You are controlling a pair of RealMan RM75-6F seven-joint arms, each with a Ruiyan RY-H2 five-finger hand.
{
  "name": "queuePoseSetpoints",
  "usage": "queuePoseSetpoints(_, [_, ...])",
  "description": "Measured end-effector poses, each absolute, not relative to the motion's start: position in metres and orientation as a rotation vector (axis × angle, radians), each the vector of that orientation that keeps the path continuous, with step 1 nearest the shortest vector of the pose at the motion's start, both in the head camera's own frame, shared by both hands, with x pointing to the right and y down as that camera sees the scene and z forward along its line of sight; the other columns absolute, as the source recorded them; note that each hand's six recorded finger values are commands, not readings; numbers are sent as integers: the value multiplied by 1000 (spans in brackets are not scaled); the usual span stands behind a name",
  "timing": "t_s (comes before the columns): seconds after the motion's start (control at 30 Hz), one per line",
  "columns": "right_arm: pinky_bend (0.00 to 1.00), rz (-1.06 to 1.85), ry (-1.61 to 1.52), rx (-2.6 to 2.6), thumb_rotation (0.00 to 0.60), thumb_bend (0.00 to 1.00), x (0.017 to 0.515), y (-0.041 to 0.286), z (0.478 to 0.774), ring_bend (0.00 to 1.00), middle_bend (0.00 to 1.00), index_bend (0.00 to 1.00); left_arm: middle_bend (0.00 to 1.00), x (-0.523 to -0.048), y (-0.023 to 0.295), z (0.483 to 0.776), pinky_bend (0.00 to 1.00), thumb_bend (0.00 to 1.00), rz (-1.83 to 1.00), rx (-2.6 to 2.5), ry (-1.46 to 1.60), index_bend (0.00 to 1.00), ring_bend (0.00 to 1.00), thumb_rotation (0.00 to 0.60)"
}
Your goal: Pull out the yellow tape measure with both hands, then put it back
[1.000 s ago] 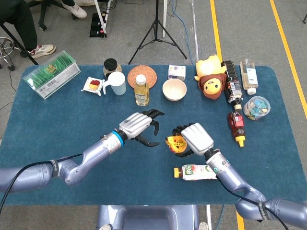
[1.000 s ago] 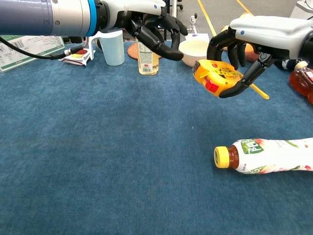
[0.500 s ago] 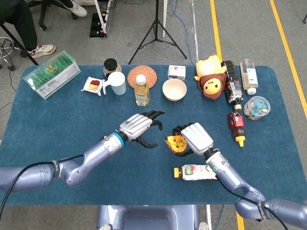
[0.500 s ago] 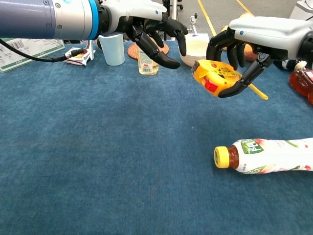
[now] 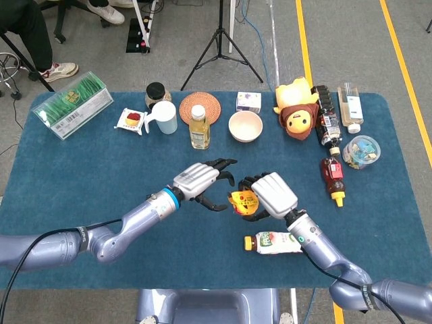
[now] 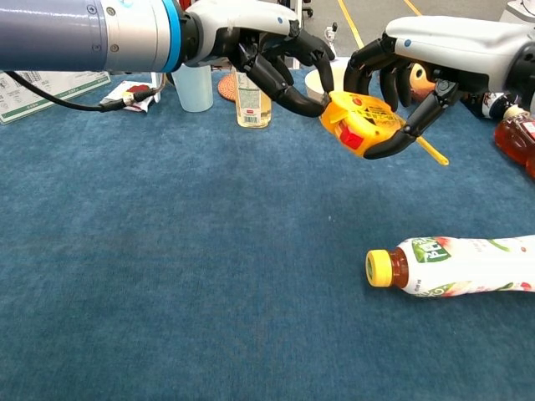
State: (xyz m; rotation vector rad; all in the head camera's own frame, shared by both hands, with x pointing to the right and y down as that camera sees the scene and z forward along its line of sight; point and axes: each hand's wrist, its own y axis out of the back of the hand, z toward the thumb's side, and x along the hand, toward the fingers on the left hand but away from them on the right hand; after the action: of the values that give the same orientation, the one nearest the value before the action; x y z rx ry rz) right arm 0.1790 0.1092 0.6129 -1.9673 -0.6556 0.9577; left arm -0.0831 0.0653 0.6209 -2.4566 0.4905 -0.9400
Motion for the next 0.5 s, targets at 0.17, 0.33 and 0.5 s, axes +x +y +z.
queuePoseSetpoints(0.17, [495, 963, -657, -1967, 476, 55, 180, 109, 614, 544, 580, 565, 40, -80, 67, 621, 123, 225, -927, -2484, 494, 311, 0, 431])
queuePoseSetpoints(0.33, [495, 974, -669, -1966, 474, 56, 183, 106, 614, 545, 580, 565, 40, -79, 68, 621, 123, 225, -920, -2493, 486, 326, 0, 434])
queuePoseSetpoints(0.5, [495, 974, -674, -1970, 475, 55, 184, 105, 614, 544, 580, 565, 40, -79, 69, 622, 123, 225, -920, -2500, 482, 326, 0, 438])
